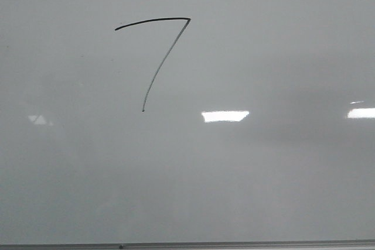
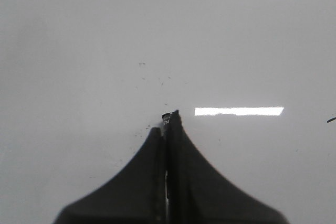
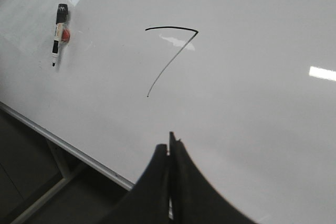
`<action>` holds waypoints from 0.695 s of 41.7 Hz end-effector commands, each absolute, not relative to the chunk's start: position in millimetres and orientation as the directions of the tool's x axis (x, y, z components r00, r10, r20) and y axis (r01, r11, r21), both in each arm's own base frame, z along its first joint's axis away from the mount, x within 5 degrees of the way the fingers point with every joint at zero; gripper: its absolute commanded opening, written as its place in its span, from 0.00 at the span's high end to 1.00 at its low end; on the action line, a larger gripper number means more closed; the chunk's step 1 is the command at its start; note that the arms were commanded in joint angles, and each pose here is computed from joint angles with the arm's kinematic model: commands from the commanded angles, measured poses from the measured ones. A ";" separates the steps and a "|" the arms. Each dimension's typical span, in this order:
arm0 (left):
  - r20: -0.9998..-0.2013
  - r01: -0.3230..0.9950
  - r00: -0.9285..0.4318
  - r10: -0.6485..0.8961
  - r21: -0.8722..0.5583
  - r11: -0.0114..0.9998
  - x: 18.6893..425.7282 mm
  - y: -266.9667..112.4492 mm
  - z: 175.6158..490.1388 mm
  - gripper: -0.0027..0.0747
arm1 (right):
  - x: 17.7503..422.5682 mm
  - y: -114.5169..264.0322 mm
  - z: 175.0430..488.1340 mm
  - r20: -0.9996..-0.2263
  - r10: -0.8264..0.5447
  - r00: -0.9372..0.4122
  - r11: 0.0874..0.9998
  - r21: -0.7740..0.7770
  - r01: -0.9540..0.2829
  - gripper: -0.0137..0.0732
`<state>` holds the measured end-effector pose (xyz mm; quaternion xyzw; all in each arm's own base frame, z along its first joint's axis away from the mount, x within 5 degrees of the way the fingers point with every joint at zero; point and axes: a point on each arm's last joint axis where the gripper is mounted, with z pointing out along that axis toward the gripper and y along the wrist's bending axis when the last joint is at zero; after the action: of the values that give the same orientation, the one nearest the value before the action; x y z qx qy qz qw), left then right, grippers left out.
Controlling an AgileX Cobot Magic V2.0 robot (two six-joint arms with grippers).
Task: Write number 7 on whiteboard
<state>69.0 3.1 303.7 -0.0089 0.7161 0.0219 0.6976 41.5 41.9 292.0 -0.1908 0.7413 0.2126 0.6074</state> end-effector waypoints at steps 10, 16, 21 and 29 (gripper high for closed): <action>-0.998 -0.041 0.066 0.016 0.013 0.999 69.3 2.8 317.4 0.99 | 42.9 40.2 305.0 -0.990 0.034 -0.140 0.849 0.102 -0.519 0.91; -0.994 -0.047 0.098 0.044 0.039 0.998 63.1 2.8 306.0 0.99 | 42.9 40.2 305.0 -0.990 0.034 -0.140 0.849 0.102 -0.519 0.91; -0.993 -0.026 0.112 0.032 0.029 0.999 57.4 1.4 286.8 0.99 | 42.9 40.2 305.0 -0.990 0.034 -0.140 0.849 0.102 -0.519 0.91; -0.994 0.051 0.111 -0.006 0.000 0.999 49.3 -2.5 248.3 0.99 | 42.9 40.2 305.0 -0.990 0.034 -0.140 0.849 0.102 -0.519 0.91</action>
<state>52.3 -1.1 246.6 0.0151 0.7016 -0.0021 0.7124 41.5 41.9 292.0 -0.1908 0.7413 0.2126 0.6074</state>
